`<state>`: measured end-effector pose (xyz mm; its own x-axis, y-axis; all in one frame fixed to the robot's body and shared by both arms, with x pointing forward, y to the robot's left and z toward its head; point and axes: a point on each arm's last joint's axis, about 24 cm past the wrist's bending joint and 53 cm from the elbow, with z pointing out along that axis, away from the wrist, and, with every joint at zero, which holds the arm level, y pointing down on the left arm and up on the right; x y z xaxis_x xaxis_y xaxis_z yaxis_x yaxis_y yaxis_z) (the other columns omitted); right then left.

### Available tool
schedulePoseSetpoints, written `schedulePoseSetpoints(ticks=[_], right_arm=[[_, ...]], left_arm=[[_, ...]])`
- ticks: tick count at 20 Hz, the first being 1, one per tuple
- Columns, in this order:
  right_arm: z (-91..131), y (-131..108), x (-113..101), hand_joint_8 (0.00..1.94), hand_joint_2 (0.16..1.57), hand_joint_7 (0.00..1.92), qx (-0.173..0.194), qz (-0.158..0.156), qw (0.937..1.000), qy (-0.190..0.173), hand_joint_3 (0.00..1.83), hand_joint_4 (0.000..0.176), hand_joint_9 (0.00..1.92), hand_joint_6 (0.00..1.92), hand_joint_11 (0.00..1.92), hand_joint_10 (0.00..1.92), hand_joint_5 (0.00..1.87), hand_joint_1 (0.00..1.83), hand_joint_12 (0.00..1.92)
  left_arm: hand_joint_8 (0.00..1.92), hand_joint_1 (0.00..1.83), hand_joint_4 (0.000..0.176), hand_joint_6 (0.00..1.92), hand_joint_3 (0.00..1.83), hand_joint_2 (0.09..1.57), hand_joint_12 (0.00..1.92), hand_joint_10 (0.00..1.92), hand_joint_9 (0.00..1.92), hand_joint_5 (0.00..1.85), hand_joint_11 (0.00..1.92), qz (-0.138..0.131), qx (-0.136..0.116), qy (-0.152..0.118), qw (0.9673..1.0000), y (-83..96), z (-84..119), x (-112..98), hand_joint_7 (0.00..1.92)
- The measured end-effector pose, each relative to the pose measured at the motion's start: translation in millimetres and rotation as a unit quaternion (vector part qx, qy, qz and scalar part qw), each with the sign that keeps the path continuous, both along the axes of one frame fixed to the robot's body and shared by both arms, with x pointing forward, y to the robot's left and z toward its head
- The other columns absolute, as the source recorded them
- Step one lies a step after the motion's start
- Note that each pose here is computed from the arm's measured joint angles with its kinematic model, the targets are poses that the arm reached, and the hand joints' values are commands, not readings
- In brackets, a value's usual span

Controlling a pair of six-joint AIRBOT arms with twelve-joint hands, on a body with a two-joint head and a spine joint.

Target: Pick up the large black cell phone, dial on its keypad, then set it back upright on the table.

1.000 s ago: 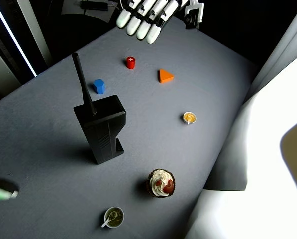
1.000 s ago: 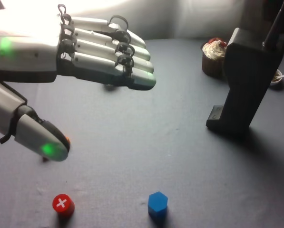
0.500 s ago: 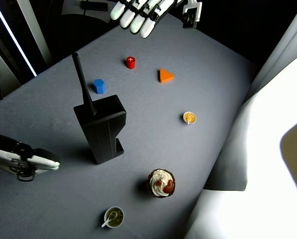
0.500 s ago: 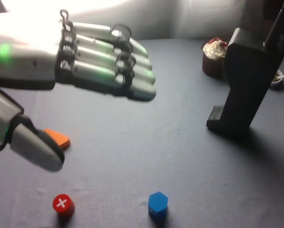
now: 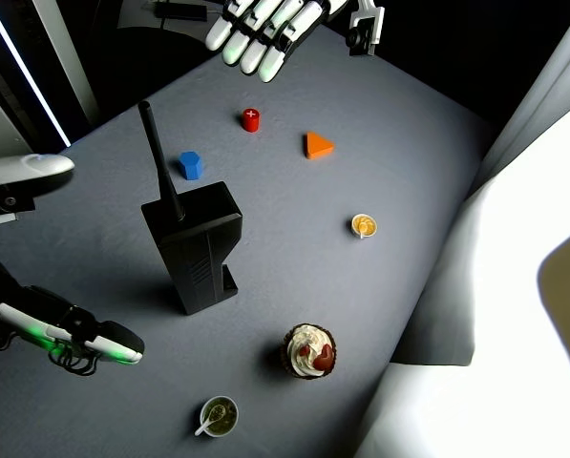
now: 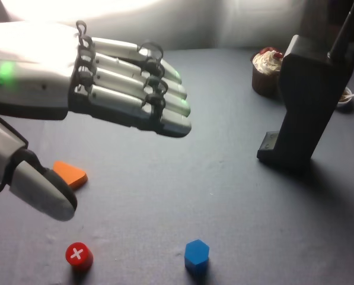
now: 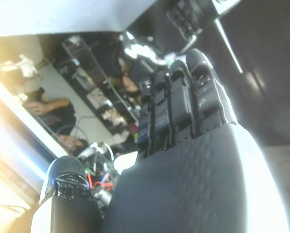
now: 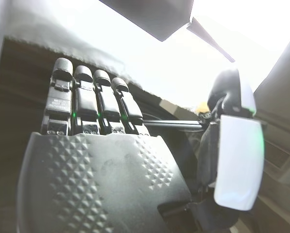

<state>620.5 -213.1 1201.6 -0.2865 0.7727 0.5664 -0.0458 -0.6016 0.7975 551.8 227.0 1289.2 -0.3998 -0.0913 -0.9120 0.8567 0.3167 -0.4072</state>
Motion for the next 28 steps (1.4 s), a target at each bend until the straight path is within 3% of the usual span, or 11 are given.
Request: schedulePoseSetpoints(ticks=[4, 9, 15, 26, 28], right_arm=[[-1.5, 12.2, 2.8, 0.0, 0.99, 0.0, 0.016, 0.008, 0.9998, -0.001, 0.01, 0.0, 0.0, 0.0, 0.0, 0.0, 0.0, 0.74, 0.0], [-9.5, 20.9, 11.2, 0.0, 0.97, 0.0, 0.014, 0.01, 0.9998, -0.005, 0.0, 0.0, 0.0, 0.0, 0.0, 0.0, 0.0, 0.69, 0.0], [-14.9, 30.6, 18.5, 0.0, 0.93, 0.0, 0.012, 0.019, 0.9997, -0.01, 0.0, 0.0, 0.0, 0.0, 0.0, 0.0, 0.0, 0.65, 0.0], [-4.2, 48.5, 37.5, 0.0, 0.91, 0.0, 0.001, 0.039, 0.9986, -0.036, 0.0, 0.0, 0.0, 0.0, 0.0, 0.0, 0.0, 0.57, 0.0], [-3.2, 53.6, 38.4, 0.0, 0.9, 0.0, -0.001, 0.046, 0.9982, -0.038, 0.0, 0.0, 0.0, 0.0, 0.01, 0.0, 0.0, 0.58, 0.0]], left_arm=[[0.0, 0.0, 0.0, 0.0, 0.0, 1.08, 0.46, 0.0, 0.18, 0.19, 0.0, 0.016, 0.005, -0.002, 0.9999, 2.9, -1.9, 6.8, 0.21], [0.0, 0.0, 0.0, 0.0, 0.0, 1.08, 0.4, 0.0, 0.16, 0.18, 0.0, 0.021, 0.004, -0.001, 0.9998, 5.0, -1.3, 8.1, 0.2], [0.0, 0.01, 0.0, 0.0, 0.0, 1.07, 0.47, 0.0, 0.19, 0.18, 0.0, 0.019, 0.003, 0.001, 0.9998, 4.7, -1.2, 7.4, 0.21], [0.0, 0.01, 0.0, 0.0, 0.0, 1.07, 0.43, 0.0, 0.18, 0.18, 0.0, 0.017, -0.001, 0.001, 0.9999, 4.2, 0.8, 6.3, 0.21], [0.0, 0.0, 0.0, 0.0, 0.0, 1.08, 0.49, 0.01, 0.2, 0.19, 0.0, 0.016, -0.002, 0.001, 0.9999, 4.0, 1.0, 5.7, 0.22]])
